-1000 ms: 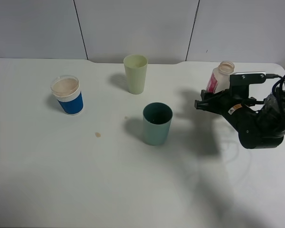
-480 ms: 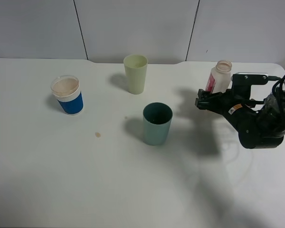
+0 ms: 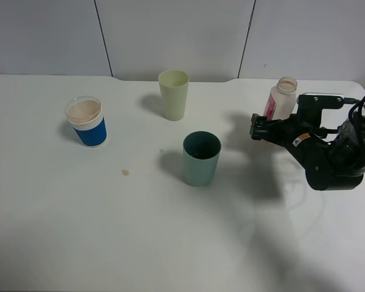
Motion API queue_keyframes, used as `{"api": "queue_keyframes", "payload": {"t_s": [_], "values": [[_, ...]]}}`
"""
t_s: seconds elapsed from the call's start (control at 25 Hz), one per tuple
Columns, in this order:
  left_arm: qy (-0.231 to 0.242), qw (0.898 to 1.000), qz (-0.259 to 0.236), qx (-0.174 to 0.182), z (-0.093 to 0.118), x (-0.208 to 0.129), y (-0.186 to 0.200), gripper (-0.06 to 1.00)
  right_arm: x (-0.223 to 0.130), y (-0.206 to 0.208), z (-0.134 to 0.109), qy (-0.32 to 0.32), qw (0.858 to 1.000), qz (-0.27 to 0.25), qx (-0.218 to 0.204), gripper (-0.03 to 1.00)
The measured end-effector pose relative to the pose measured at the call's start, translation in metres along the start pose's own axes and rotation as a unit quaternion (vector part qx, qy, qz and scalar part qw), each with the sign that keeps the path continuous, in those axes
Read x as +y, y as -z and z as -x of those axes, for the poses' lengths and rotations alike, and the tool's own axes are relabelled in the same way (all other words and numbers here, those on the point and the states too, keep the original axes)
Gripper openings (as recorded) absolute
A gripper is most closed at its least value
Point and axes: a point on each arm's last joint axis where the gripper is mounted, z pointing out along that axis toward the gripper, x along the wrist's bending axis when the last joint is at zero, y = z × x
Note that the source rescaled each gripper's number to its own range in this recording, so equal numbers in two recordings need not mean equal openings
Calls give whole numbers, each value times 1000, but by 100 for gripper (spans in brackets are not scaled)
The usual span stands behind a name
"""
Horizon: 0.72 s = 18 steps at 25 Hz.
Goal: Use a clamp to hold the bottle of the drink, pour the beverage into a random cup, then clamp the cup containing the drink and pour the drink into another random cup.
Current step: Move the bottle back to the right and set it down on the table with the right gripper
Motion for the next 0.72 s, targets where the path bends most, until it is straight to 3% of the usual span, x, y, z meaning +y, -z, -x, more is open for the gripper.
{"api": "queue_keyframes", "payload": {"t_s": [0.72], "values": [[0, 1000, 0, 0, 0, 0, 0, 94, 37, 9, -2, -15, 1000, 19, 10, 92]]}}
